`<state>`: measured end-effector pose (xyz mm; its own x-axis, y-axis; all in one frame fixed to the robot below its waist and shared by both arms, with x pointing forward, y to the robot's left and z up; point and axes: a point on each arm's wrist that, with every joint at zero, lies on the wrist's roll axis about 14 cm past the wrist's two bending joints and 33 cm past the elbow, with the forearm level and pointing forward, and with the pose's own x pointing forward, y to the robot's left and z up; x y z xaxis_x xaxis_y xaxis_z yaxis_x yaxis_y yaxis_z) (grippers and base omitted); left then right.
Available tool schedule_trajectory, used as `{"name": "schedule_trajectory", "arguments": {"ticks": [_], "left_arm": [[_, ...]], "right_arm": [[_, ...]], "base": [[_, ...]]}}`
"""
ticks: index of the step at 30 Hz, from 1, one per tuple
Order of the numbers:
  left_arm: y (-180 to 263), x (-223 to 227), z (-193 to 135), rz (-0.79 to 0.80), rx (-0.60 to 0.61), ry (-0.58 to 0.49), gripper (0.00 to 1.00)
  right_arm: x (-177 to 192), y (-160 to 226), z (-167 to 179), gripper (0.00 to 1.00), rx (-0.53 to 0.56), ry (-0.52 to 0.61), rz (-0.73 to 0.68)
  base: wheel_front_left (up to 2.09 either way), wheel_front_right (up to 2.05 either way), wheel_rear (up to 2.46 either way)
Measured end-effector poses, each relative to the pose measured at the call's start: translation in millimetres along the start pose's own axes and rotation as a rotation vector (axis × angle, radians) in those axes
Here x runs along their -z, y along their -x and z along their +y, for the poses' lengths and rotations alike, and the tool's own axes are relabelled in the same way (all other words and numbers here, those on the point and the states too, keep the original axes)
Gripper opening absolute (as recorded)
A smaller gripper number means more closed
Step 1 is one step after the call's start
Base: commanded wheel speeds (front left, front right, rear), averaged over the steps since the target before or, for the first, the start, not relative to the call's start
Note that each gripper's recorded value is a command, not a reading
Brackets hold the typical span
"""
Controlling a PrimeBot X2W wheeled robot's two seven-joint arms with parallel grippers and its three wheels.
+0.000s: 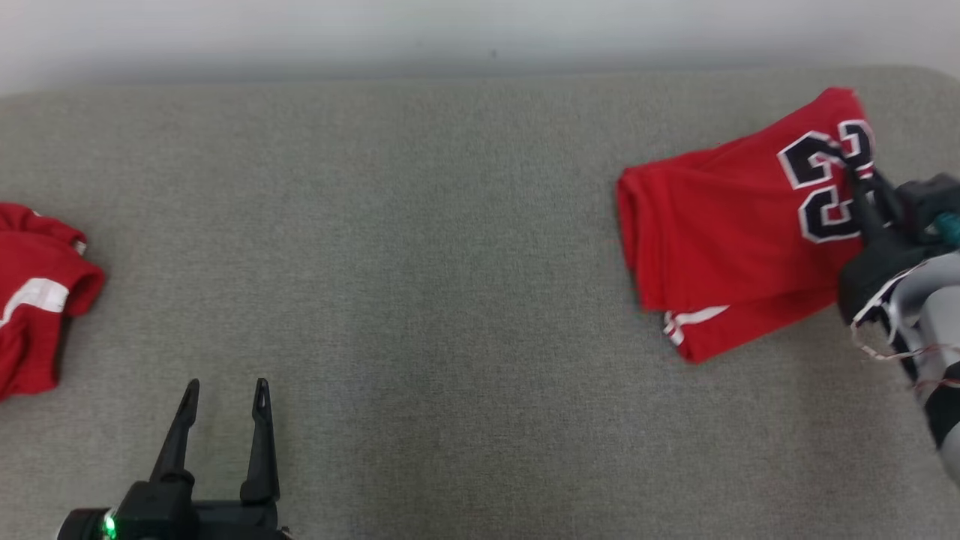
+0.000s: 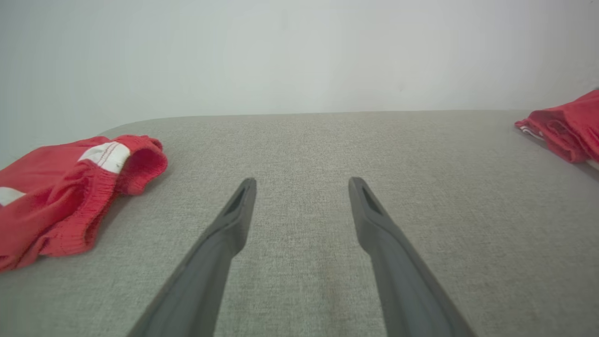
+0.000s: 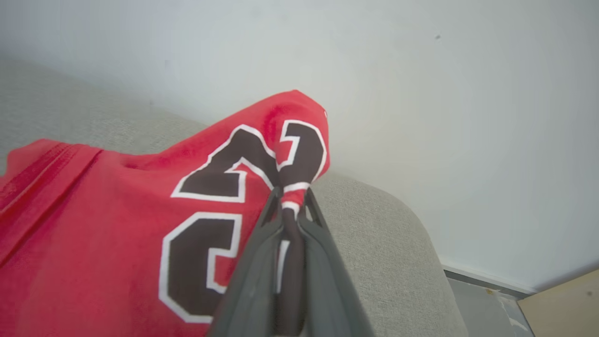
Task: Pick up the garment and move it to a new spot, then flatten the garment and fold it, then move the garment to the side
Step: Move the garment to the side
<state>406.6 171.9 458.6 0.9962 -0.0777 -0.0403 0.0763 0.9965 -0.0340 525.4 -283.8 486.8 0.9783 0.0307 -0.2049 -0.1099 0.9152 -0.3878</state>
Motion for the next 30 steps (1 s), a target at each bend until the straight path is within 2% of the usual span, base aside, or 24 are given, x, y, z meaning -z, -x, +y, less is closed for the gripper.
{"name": "schedule_trajectory", "arguments": {"ticks": [16, 28, 29, 30], "left_arm": [[-37, 21, -4, 0.026, 0.052, -0.03, 1.0], [-40, 30, 3, 0.045, 0.045, -0.047, 1.0], [-40, 30, 3, 0.045, 0.045, -0.047, 1.0], [-41, 30, 3, 0.045, 0.045, -0.047, 1.0]], "right_arm": [[13, -28, -96, 0.0, 0.162, 0.158, 0.095], [22, -31, -119, 0.0, 0.207, 0.182, 0.141], [22, -31, -121, 0.33, 0.212, 0.183, 0.142], [22, -32, -122, 0.55, 0.215, 0.181, 0.143]], "base": [[0.0, 0.0, 0.0], [0.0, 0.0, 0.0], [0.0, 0.0, 0.0], [0.0, 0.0, 0.0]]}}
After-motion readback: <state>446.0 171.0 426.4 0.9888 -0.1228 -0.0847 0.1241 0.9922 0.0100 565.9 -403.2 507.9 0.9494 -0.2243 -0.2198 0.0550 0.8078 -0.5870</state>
